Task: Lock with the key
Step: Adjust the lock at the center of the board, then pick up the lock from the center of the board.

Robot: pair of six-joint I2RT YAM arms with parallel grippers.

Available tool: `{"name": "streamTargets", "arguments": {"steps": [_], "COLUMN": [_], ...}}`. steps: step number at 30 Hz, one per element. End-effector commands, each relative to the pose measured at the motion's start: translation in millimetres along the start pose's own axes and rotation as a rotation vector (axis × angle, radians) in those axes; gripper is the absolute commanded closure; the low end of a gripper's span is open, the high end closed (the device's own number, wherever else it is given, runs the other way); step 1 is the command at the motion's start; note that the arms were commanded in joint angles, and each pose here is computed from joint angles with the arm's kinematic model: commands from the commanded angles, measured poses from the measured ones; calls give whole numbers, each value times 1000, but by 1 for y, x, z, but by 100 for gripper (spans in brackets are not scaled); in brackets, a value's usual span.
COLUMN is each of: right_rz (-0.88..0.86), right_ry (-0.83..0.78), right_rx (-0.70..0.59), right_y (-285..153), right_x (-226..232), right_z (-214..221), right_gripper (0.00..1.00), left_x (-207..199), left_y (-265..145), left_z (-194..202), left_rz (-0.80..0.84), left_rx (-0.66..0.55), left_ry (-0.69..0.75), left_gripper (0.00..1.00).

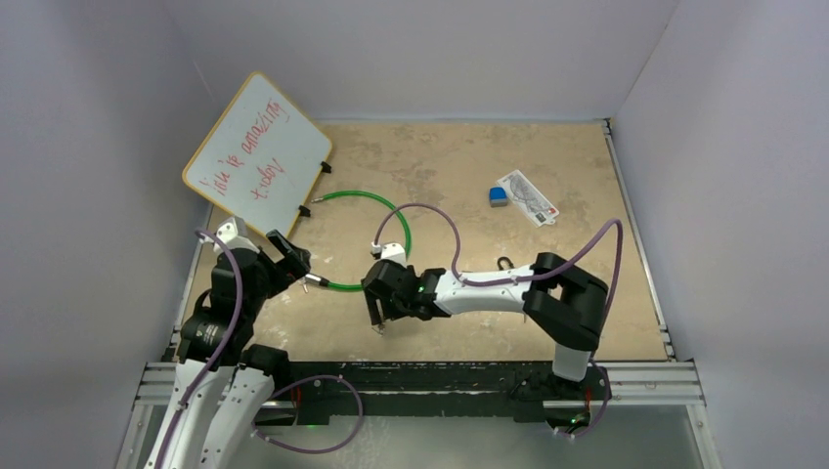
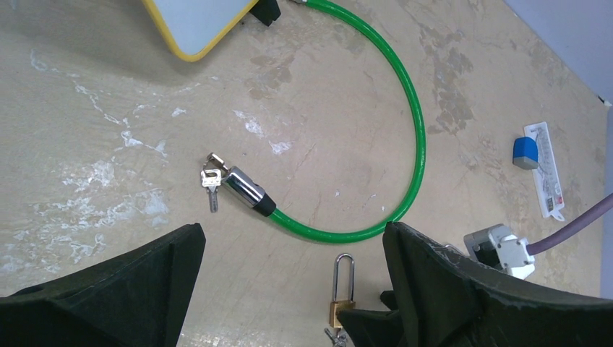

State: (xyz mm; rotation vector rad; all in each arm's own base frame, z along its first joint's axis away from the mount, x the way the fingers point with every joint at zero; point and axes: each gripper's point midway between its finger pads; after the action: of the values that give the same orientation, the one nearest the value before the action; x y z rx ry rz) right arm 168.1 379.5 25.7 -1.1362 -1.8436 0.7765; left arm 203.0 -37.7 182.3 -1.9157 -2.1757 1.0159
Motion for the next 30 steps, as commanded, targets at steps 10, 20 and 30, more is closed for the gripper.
{"name": "streamTargets", "arguments": {"steps": [10, 20, 30], "right_rz": [251, 248, 239], "right_ry": [-51, -118, -225], "right_rx": [-111, -60, -9], "right_y": [-1, 9, 13], "right_x": [0, 5, 3], "right_z": [9, 20, 26], "right_gripper": [43, 57, 69], "left_x": [0, 0, -1], "left_y": [-3, -2, -1], "left_z": [-11, -9, -7], "left_rz": [-13, -14, -10], "left_rx": [-40, -35, -23], "left_ry": [-45, -52, -50], "left_gripper": [0, 0, 0]}}
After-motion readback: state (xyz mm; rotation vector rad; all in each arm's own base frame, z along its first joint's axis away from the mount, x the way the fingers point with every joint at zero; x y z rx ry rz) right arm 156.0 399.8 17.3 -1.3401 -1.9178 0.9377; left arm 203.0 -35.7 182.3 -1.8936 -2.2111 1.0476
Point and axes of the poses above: each gripper's point midway between its finger pads, its own y axis out along the fingers, its own x axis along the line the jaws close on, z = x × y, and after that the axes turned 9 degrees about y, right-handed
